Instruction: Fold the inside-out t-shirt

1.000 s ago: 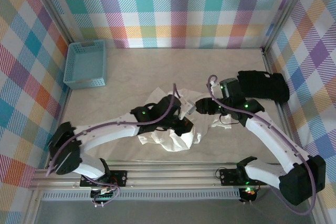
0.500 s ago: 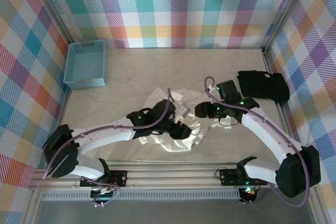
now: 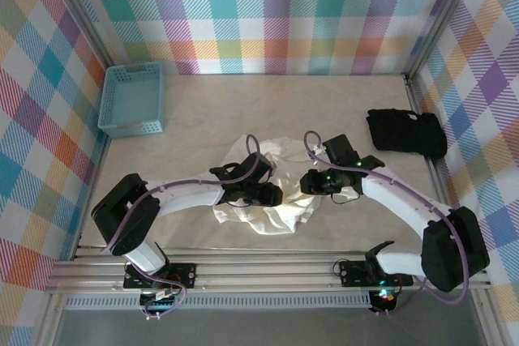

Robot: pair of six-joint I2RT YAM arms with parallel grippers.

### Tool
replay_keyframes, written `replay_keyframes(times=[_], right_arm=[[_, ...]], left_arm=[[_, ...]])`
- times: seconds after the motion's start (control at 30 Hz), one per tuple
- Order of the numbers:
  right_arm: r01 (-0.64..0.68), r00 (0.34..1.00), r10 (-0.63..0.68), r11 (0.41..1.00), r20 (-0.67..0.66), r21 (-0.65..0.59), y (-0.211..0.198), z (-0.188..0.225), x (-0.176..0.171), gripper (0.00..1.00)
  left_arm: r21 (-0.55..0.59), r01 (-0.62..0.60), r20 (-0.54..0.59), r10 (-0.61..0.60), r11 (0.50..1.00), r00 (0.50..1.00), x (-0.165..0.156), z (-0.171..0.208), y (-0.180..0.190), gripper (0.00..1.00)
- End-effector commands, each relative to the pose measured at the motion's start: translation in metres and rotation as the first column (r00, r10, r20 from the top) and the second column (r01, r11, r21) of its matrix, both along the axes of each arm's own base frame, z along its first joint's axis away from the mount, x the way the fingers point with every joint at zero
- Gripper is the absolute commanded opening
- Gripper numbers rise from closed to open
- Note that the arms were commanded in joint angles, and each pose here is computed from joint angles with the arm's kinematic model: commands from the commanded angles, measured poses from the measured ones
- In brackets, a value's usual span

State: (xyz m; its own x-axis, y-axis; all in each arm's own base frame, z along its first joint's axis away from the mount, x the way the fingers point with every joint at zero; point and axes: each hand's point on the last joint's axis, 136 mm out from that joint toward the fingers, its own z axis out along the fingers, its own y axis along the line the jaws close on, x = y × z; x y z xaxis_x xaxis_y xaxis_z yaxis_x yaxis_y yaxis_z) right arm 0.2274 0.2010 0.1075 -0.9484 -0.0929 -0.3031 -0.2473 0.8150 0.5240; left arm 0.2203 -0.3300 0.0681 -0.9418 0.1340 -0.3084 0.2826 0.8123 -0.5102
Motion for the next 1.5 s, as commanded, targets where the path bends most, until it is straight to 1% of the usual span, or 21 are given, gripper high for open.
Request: replay_keyframes(times=[0.0,0.03,0.07,0.17,0.2,0.27,0.33,0.4,0.47,0.57,0.63,0.7,0.77,0.83,1.0,1.1,1.13,1.23,1.37,1.4,1.47], right_arm=[[0.005,0.986,-0.025,0.993,0.167,0.116,0.012,0.043,0.018,0.09],[0.004,0.975,-0.037,0.989,0.218,0.148,0.015,0.057,0.024,0.05],[0.004,0.965,-0.051,0.984,0.257,0.177,0.017,0.069,0.029,0.03],[-0.021,0.919,-0.093,0.958,0.383,0.284,0.027,0.112,0.044,0.01],[-0.037,0.901,-0.107,0.947,0.420,0.320,0.031,0.126,0.048,0.01],[-0.063,0.867,-0.133,0.926,0.480,0.372,0.035,0.151,0.054,0.01],[-0.081,0.837,-0.155,0.913,0.525,0.399,0.036,0.168,0.057,0.02],[-0.067,0.828,-0.166,0.919,0.536,0.389,0.033,0.166,0.059,0.04],[-0.030,0.839,-0.164,0.938,0.518,0.346,0.027,0.146,0.060,0.06],[-0.022,0.873,-0.108,0.966,0.475,0.259,0.024,0.100,0.051,0.10],[-0.050,0.884,-0.039,0.983,0.465,0.176,0.022,0.068,0.040,0.15],[-0.084,0.879,0.037,0.993,0.475,0.078,0.019,0.048,0.030,0.23],[-0.121,0.856,0.108,0.993,0.505,-0.007,0.017,0.041,0.023,0.32],[-0.156,0.814,0.163,0.986,0.558,-0.060,0.016,0.046,0.019,0.40],[-0.309,0.698,0.300,0.945,0.651,-0.105,0.038,0.064,0.010,0.53],[-0.392,0.658,0.374,0.911,0.654,-0.126,0.056,0.062,0.008,0.56],[-0.436,0.618,0.414,0.888,0.668,-0.147,0.063,0.062,0.005,0.57],[-0.508,0.569,0.449,0.850,0.689,-0.135,0.083,0.062,-0.001,0.61],[-0.565,0.535,0.480,0.815,0.695,-0.128,0.105,0.059,0.000,0.62],[-0.560,0.537,0.478,0.818,0.695,-0.129,0.109,0.057,0.005,0.60],[-0.564,0.540,0.475,0.817,0.695,-0.121,0.117,0.058,0.011,0.49]], left_arm=[[-0.086,-0.013,0.067,0.019,0.996,0.998,0.017,0.027,-0.012,0.11],[-0.116,-0.022,0.093,0.033,0.993,0.995,0.022,0.037,-0.010,0.04],[-0.146,-0.034,0.114,0.050,0.989,0.992,0.029,0.045,-0.008,0.00],[-0.261,-0.049,0.208,0.105,0.964,0.972,0.048,0.086,0.007,0.00],[-0.305,-0.034,0.265,0.119,0.952,0.957,0.053,0.110,0.012,0.00],[-0.361,0.006,0.379,0.142,0.932,0.914,0.058,0.151,0.025,0.00],[-0.399,0.060,0.514,0.169,0.915,0.841,0.055,0.192,0.040,0.00],[-0.407,0.088,0.602,0.194,0.909,0.774,0.050,0.208,0.055,0.00],[-0.405,0.107,0.644,0.200,0.908,0.738,0.046,0.210,0.066,0.00],[-0.363,0.166,0.680,0.139,0.917,0.720,0.035,0.192,0.071,0.00],[-0.345,0.219,0.707,0.099,0.913,0.701,0.026,0.186,0.071,0.00],[-0.330,0.263,0.732,0.070,0.907,0.678,0.018,0.182,0.072,0.00],[-0.306,0.297,0.753,0.039,0.905,0.657,0.010,0.179,0.073,0.00],[-0.276,0.315,0.767,0.011,0.908,0.641,0.005,0.174,0.076,0.00],[-0.239,0.307,0.768,-0.015,0.921,0.641,0.003,0.167,0.082,0.00],[-0.236,0.299,0.764,-0.014,0.925,0.645,0.003,0.168,0.083,0.00],[-0.238,0.297,0.762,-0.012,0.925,0.647,0.003,0.168,0.084,0.00],[-0.235,0.293,0.759,-0.013,0.927,0.651,0.003,0.169,0.084,0.00],[-0.234,0.295,0.754,-0.019,0.927,0.657,0.002,0.168,0.084,0.00],[-0.233,0.293,0.753,-0.019,0.927,0.658,0.003,0.168,0.084,0.00],[-0.231,0.282,0.751,-0.014,0.931,0.661,0.004,0.167,0.085,0.00]])
